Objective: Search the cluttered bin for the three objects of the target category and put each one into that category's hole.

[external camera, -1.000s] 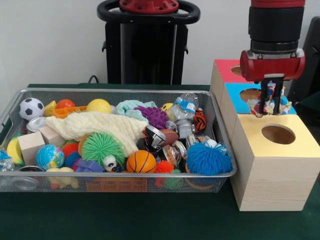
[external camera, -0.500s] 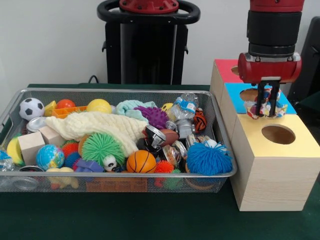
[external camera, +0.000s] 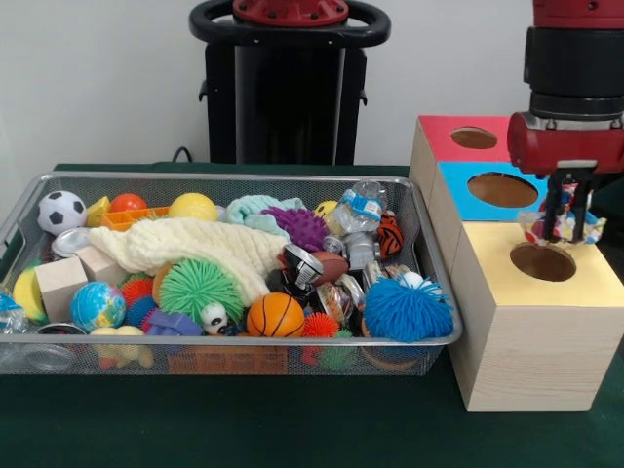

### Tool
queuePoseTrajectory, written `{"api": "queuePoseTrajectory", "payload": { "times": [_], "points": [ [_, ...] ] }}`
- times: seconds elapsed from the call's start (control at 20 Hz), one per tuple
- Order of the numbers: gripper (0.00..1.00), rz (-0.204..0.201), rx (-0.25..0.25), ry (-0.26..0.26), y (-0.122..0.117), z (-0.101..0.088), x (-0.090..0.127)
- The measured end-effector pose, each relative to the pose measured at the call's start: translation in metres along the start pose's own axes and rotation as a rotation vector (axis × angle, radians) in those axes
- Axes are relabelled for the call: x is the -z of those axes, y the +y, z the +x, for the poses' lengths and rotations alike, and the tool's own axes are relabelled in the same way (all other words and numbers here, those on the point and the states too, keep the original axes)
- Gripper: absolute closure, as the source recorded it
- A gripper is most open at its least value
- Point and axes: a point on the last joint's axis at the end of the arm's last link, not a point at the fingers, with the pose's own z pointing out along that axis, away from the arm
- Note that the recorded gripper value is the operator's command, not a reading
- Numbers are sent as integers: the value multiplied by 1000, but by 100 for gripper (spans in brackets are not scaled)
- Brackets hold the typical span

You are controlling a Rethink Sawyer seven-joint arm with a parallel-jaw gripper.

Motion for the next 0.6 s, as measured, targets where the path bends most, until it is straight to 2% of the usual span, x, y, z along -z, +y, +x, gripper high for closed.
{"api": "queuePoseTrajectory", "payload": {
  "times": [0.3,0.6],
  "points": [
    [100,3,-4,-13,20,-15,0],
    [100,7,-10,-26,20,-23,-2]
  ]
}}
